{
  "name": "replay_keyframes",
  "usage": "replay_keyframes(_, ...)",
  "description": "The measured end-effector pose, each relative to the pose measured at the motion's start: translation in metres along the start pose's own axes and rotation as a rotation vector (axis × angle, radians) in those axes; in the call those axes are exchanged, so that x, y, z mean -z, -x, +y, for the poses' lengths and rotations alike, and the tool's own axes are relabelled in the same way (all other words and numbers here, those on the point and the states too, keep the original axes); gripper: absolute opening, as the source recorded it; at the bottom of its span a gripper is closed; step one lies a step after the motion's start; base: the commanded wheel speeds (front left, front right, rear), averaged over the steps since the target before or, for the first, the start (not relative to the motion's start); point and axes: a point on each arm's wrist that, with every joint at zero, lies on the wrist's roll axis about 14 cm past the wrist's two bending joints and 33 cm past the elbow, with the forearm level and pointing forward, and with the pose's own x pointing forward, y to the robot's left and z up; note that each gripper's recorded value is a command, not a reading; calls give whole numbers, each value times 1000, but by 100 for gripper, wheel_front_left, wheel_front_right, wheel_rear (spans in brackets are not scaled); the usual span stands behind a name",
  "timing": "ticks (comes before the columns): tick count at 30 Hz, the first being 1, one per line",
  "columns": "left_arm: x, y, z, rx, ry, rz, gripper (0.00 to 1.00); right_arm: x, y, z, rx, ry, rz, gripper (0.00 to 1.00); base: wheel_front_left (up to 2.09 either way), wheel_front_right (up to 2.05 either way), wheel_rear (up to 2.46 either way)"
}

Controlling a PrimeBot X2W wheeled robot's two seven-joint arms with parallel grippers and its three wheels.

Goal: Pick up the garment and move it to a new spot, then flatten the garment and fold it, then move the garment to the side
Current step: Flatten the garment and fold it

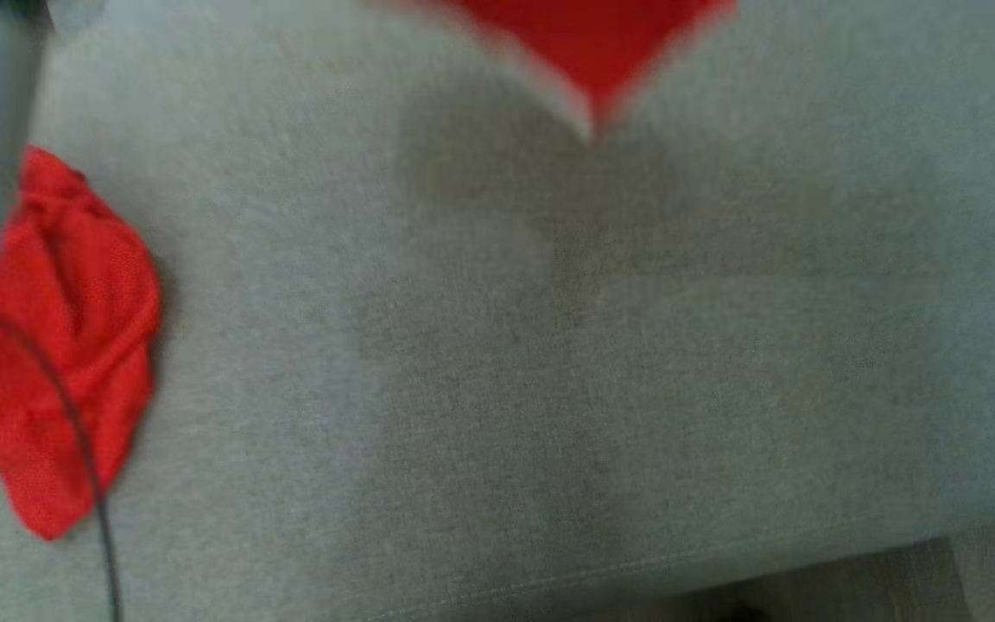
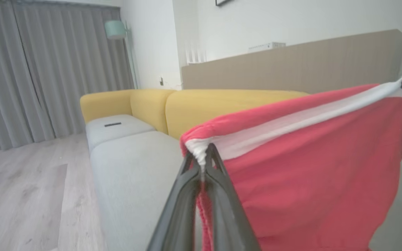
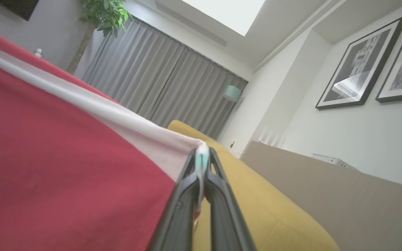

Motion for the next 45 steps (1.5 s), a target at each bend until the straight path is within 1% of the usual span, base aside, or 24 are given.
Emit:
replay_keyframes(3, -5, -29, 12, -19, 3, -85, 0, 9, -27, -17, 47, 32, -22, 0, 0, 0, 0)
replay_keyframes(5, -2, -41, 15, -27, 26, -136, 0, 15, -38, -21, 70, 34, -24, 0, 0, 0, 0)
replay_keyframes(7, 13, -46, 15, -40, 63, -139, 0, 28, -40, -17, 73, 23, -1, 0, 0, 0, 0)
replay_keyframes(9, 34, -44, 11, -49, 91, -101, 0, 47, -35, -3, 47, 9, 50, 0, 0, 0, 0)
replay_keyframes(11, 53, -37, 1, -41, 116, -65, 0, 65, -24, 11, 22, -7, 96, 0, 0, 0, 0)
replay_keyframes(14, 84, -20, -12, -42, 175, 7, 0, 98, 6, 35, -31, -26, 190, 0, 0, 0, 0)
replay_keyframes(18, 128, 19, -39, -24, 235, 108, 0, 139, 61, 69, -104, -70, 331, 0, 0, 0, 0)
replay_keyframes(21, 157, 56, -63, -4, 265, 193, 0, 153, 96, 87, -157, -91, 401, 0, 0, 0, 0)
replay_keyframes(24, 176, 91, -82, 18, 268, 261, 0, 159, 121, 90, -195, -84, 441, 0, 0, 0, 0)
replay_keyframes(28, 183, 125, -105, 45, 268, 307, 0, 162, 152, 92, -235, -89, 487, 0, 0, 0, 0)
replay_keyframes(33, 177, 155, -127, 66, 262, 324, 0, 164, 191, 96, -286, -99, 555, 0, 0, 0, 0)
replay_keyframes(40, 163, 186, -149, 84, 246, 323, 0, 147, 222, 87, -298, -108, 567, 0, 0, 0, 0)
replay_keyframes(45, 156, 209, -165, 84, 258, 322, 0, 133, 246, 84, -300, -122, 569, 0, 0, 0, 0)
